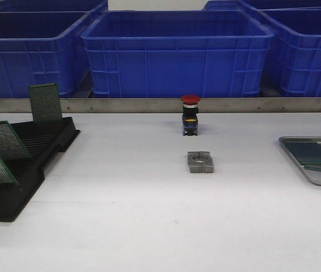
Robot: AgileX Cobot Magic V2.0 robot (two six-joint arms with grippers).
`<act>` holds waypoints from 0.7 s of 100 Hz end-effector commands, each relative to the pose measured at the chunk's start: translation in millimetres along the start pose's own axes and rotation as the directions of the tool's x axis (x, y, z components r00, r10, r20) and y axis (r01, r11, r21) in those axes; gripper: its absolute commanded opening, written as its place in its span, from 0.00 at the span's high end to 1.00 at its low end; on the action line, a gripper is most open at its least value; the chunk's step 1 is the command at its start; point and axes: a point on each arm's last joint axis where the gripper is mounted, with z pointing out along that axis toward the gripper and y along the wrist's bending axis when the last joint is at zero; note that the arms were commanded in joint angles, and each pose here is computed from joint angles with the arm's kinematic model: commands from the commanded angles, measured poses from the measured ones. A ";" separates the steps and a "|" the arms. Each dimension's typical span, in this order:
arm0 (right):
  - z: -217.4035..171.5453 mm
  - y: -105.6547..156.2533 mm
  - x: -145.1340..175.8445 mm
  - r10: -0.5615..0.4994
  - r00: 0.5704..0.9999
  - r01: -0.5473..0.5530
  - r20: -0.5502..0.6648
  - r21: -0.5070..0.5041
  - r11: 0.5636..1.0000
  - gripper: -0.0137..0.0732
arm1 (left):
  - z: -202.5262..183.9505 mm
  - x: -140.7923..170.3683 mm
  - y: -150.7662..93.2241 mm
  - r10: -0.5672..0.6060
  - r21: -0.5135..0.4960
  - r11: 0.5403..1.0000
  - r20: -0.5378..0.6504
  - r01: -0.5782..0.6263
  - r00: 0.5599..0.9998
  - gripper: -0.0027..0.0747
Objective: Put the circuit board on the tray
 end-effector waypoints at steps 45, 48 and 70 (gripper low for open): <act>-2.8 -0.5 -11.1 0.013 0.998 -0.014 0.056 0.012 1.000 0.91 | 1.0 7.6 0.3 0.003 0.003 1.000 0.057 -0.003 0.998 0.99; -2.8 -0.3 -11.2 0.014 0.998 -0.014 0.056 0.009 1.000 0.91 | 1.0 7.6 0.3 0.003 0.003 1.000 0.057 -0.003 0.998 0.99; -5.4 2.7 -12.2 0.007 0.997 -0.001 0.075 -0.081 0.997 0.91 | 1.0 7.6 0.3 0.003 0.003 1.000 0.057 -0.003 0.998 0.99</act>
